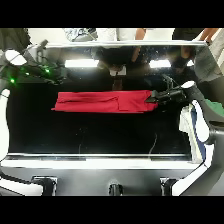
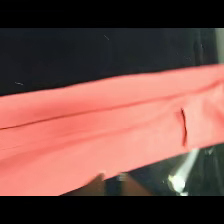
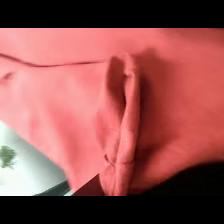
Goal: Fold the shirts.
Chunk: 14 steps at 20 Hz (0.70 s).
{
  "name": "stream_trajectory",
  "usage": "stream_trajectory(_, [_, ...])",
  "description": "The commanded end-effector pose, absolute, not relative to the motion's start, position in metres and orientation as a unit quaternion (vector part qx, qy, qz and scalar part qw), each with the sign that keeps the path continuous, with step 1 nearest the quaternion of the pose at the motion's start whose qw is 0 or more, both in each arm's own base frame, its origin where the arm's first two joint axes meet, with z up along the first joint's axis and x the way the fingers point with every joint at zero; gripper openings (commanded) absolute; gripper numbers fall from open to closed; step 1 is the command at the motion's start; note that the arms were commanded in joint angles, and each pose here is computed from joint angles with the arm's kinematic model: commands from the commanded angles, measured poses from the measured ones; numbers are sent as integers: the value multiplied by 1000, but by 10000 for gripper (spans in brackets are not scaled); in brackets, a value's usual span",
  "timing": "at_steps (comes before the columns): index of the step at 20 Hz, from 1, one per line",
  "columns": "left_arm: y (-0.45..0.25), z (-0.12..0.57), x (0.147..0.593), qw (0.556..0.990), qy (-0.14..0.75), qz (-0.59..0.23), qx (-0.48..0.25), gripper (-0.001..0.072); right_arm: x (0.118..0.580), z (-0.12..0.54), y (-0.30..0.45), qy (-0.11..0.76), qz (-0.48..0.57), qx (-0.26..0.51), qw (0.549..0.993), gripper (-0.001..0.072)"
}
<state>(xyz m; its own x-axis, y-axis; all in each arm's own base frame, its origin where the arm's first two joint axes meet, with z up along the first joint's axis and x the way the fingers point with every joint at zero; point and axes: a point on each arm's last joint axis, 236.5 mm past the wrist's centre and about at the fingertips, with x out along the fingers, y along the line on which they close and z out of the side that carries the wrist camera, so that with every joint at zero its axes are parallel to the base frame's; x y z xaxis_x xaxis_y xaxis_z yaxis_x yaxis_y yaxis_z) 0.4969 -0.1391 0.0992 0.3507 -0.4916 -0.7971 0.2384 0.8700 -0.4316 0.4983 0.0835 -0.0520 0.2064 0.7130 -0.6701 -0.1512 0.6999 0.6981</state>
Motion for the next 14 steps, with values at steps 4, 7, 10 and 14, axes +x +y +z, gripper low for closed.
stream_trajectory(4, [-283,22,448,718,601,-337,-98,27,454,53,81,541,323,139,764,38])
stream_trajectory(7, [-344,-16,429,702,615,-348,-91,27,421,91,60,556,282,82,777,37])
stream_trajectory(10, [-401,-31,419,694,609,-356,-144,27,391,128,54,553,265,52,788,38])
stream_trajectory(14, [-486,-37,386,637,610,-393,-260,26,354,164,59,545,270,38,793,38])
